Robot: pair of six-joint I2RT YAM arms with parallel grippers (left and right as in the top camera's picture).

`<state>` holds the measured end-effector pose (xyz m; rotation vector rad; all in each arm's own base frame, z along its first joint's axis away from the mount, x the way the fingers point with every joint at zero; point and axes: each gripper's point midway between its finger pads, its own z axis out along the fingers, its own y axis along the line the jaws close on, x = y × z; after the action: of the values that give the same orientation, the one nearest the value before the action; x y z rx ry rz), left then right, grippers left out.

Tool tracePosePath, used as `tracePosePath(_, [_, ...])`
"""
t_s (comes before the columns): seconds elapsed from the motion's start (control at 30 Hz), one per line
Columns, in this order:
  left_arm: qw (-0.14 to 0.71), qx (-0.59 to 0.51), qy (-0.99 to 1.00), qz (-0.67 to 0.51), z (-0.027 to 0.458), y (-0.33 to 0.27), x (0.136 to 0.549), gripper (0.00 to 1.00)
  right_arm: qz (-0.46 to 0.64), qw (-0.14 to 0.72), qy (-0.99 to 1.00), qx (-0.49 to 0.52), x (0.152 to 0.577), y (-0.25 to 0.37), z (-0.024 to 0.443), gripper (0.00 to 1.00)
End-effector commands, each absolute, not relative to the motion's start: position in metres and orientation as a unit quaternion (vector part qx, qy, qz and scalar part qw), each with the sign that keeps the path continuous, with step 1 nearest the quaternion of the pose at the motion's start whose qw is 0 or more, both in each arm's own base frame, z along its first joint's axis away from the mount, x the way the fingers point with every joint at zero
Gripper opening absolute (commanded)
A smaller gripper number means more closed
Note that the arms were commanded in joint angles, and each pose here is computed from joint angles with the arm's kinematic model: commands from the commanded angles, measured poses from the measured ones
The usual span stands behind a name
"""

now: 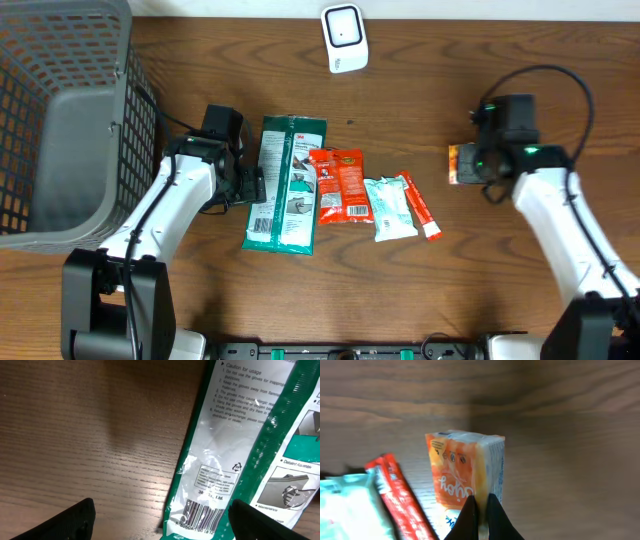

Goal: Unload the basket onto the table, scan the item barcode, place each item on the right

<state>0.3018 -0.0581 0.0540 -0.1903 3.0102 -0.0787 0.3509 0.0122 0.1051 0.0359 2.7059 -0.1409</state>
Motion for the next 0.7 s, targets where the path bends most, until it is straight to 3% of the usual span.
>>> tracePosePath(0.0, [0.064, -0.065, 0.996, -0.022, 0.055, -0.057, 0.303, 0.86, -0.217, 0.236, 0.947, 0.017, 0.350, 0.000, 0.119, 0.01])
tracePosePath(0.23, [0.065, -0.065, 0.996, -0.022, 0.055, -0.057, 0.303, 0.86, -0.321, 0.238, 0.915, -0.055, 0.352, 0.032, 0.104, 0.01])
tracePosePath(0.5, [0.065, -0.065, 0.996, -0.022, 0.055, -0.057, 0.303, 0.86, -0.319, 0.192, 0.925, -0.079, 0.350, 0.046, 0.057, 0.01])
tracePosePath(0.67, [0.064, -0.065, 0.996, -0.022, 0.055, -0.057, 0.303, 0.86, -0.315, 0.185, 0.927, -0.082, 0.349, 0.048, 0.051, 0.07])
